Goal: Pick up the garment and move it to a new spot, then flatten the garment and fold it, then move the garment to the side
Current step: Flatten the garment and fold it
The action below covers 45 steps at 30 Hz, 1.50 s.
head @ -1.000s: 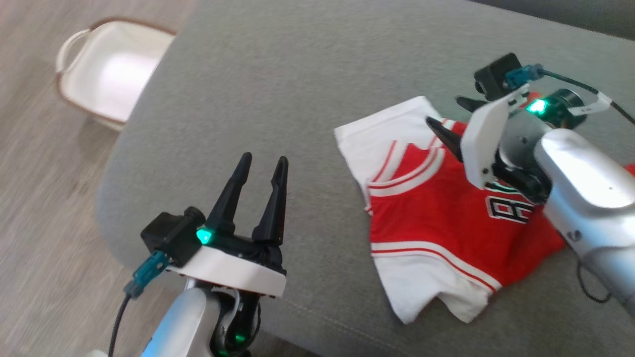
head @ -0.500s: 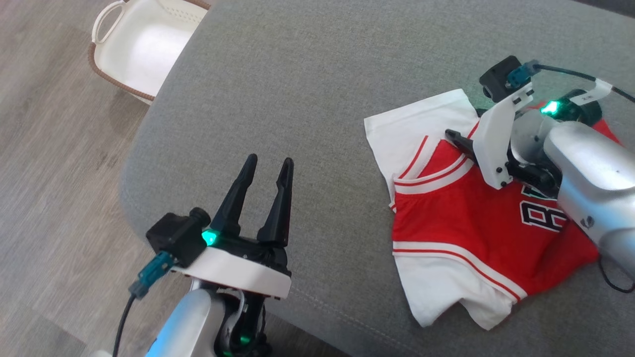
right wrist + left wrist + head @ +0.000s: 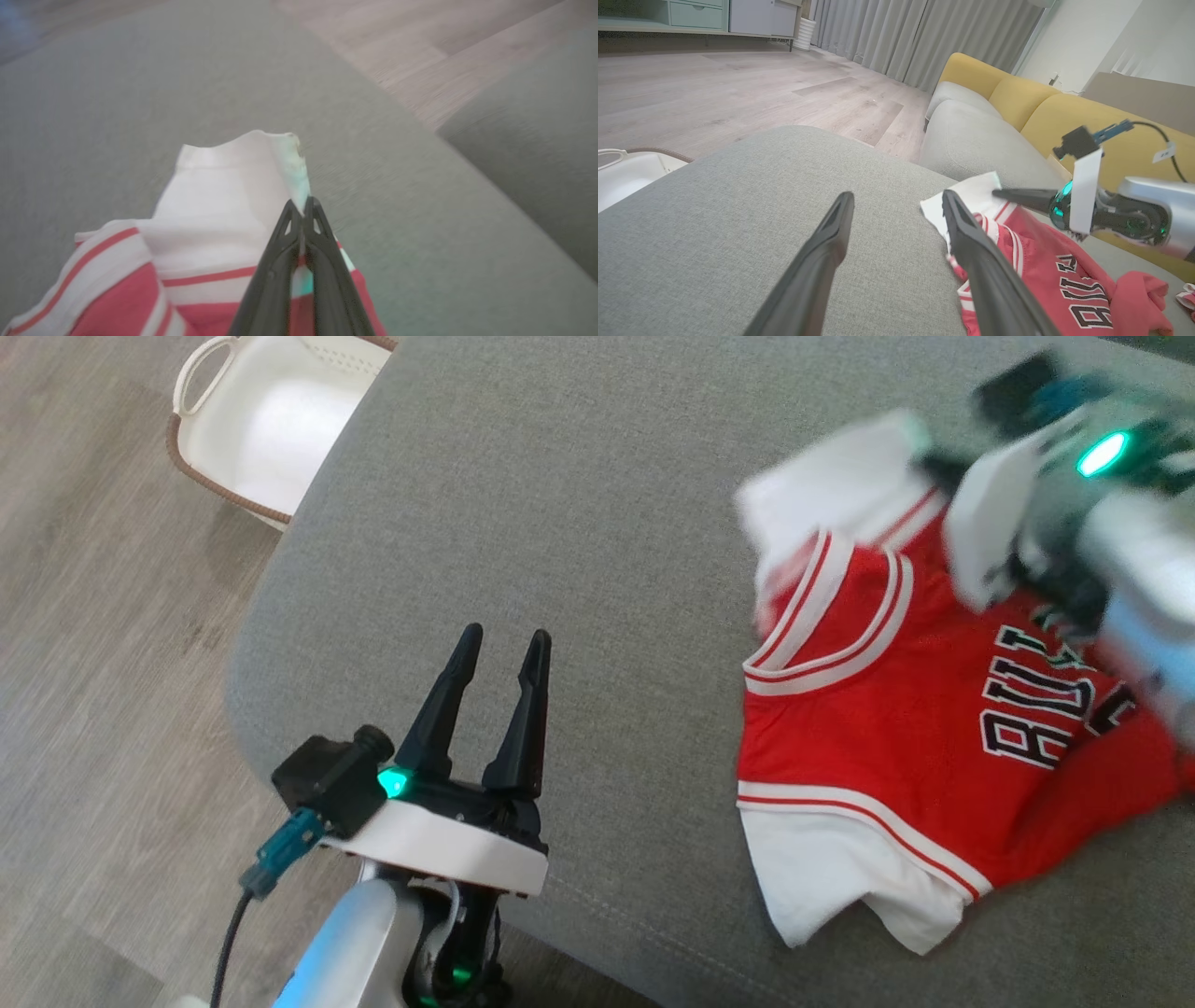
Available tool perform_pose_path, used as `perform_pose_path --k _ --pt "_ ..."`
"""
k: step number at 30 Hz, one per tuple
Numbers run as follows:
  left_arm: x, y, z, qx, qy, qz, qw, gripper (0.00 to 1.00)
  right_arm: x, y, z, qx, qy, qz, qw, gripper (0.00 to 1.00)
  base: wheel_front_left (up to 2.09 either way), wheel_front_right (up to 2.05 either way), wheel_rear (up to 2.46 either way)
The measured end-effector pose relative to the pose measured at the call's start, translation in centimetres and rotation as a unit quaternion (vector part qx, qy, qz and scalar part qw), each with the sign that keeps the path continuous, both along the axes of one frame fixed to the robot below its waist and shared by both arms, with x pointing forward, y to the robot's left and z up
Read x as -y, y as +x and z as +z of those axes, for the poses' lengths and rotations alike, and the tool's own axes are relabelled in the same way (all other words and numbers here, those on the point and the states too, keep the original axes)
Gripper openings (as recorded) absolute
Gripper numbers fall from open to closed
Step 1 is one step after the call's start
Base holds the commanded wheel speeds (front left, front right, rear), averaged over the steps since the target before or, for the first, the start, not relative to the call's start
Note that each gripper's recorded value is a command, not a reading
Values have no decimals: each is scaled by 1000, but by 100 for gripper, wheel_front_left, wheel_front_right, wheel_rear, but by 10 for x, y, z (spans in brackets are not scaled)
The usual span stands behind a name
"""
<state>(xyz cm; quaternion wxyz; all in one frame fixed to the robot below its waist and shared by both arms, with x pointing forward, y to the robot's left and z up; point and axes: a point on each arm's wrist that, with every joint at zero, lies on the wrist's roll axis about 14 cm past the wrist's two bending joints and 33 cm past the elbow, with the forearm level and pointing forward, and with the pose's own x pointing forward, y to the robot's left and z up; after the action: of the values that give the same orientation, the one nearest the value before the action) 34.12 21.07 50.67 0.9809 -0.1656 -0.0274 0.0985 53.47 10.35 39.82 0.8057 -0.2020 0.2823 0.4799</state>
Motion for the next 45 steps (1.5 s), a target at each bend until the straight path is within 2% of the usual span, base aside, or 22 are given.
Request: perform_pose_path --k 4,8,10,13,14,15,22,30,36,37,45 --pt "0 -1 2 3 0 0 1000 100 10 58 52 98 60 -57 992 0 0 0 0" --pt "0 -1 3 5 0 0 1000 100 21 99 105 191 116 -103 969 0 0 0 0" --pt "0 -1 4 6 0 0 1000 100 25 111 129 224 146 -119 956 0 0 0 0" --pt "1 -1 5 8 0 -2 1000 100 29 121 157 261 165 -125 943 0 0 0 0" --pt "1 -1 5 9 0 -2 1000 100 33 124 163 268 168 -129 940 40 0 0 0" --pt "1 -1 6 10 0 -2 1000 100 37 126 166 272 169 -134 938 100 0 0 0" --pt "9 5 8 18 -4 -19 1000 100 61 103 114 220 126 -157 955 100 0 0 0" --pt "21 18 23 47 10 -49 998 100 97 72 117 207 158 -207 943 100 0 0 0" --pt "34 32 34 71 13 -75 995 100 133 40 128 208 216 -245 922 100 0 0 0" --pt "34 32 34 71 13 -75 995 100 133 40 128 208 216 -245 922 100 0 0 0" --pt "69 38 38 82 5 -128 988 100 212 -35 101 213 240 -337 885 100 0 0 0"
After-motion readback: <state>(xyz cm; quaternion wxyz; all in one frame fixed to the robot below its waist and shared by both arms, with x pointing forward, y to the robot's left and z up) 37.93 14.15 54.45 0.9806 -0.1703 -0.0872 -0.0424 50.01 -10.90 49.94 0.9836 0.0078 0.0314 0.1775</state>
